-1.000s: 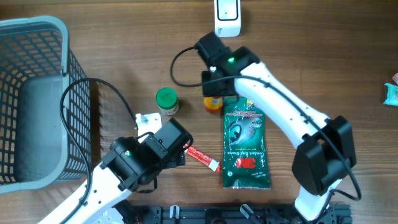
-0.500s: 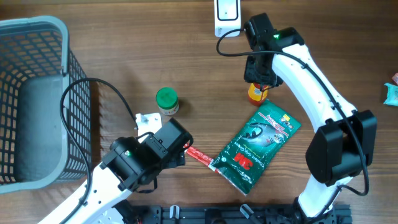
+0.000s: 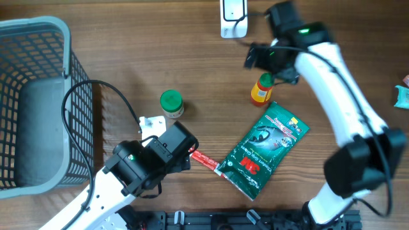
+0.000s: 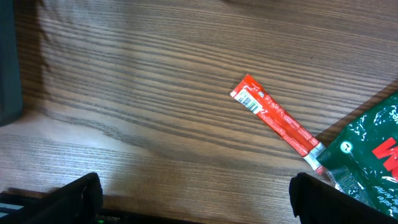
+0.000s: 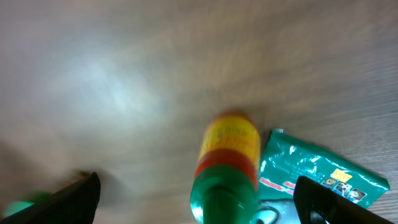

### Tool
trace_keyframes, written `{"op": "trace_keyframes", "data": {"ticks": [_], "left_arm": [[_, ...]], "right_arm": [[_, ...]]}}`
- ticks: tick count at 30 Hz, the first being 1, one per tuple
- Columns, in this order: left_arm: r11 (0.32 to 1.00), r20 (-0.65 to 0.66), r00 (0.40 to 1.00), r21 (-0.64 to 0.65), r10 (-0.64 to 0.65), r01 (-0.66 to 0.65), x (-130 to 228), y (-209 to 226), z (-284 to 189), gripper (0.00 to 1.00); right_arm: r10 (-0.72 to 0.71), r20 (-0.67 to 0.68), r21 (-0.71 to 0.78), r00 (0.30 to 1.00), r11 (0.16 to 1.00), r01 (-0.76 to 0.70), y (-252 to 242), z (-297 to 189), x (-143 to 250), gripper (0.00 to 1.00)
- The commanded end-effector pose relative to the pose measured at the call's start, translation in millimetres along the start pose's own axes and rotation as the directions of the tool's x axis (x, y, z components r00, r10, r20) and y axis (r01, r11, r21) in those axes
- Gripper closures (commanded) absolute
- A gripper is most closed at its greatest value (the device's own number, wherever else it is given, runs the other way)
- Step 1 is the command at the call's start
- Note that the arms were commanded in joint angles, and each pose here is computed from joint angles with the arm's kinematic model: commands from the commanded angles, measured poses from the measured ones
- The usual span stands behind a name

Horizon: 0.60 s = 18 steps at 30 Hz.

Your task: Scan the item barcode

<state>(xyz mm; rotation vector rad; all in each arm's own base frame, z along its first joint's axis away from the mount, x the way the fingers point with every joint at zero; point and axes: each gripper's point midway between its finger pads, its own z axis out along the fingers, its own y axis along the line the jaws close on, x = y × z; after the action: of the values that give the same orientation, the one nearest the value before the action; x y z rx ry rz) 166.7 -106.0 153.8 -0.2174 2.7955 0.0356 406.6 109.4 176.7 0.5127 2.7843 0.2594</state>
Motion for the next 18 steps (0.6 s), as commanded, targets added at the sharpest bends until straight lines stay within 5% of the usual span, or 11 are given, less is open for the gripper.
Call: {"op": "trace_keyframes", "data": {"ticks": [1, 5, 8, 12, 18], "left_arm": [[1.0, 0.011, 1.0, 0.012, 0.013, -0.013, -2.3, -1.2, -3.6, 0.0], [1.0, 0.011, 1.0, 0.012, 0.013, -0.013, -2.3, -1.2, -3.6, 0.0], [1.0, 0.011, 1.0, 0.012, 0.013, -0.013, -2.3, -1.2, -3.6, 0.0], [1.0, 0.011, 1.0, 0.012, 0.013, -0.013, -2.3, -1.2, -3.6, 0.0], [1.0, 0.011, 1.0, 0.012, 0.013, -0.013, -2.3, -1.2, -3.6, 0.0]], "right_arm": [[0.285, 0.131, -0.127, 0.95, 0.955, -0.269, -29.9, -61.8, -46.8, 0.0], [0.434, -0.05, -0.228, 0.899, 0.872, -0.434, -66.9, -45.2, -58.7, 0.0], [0.531, -0.242, -0.173, 0.812, 0.8, -0.575, -99.5, -8.8, -49.6, 0.0], [0.404, -0.498, -0.26, 0.768, 0.775, -0.576, -89.9, 29.2, -28.9, 0.0], [0.331, -0.592, -0.27, 0.735, 0.777, -0.568, -88.3, 58.7, -13.3, 0.0]]}}
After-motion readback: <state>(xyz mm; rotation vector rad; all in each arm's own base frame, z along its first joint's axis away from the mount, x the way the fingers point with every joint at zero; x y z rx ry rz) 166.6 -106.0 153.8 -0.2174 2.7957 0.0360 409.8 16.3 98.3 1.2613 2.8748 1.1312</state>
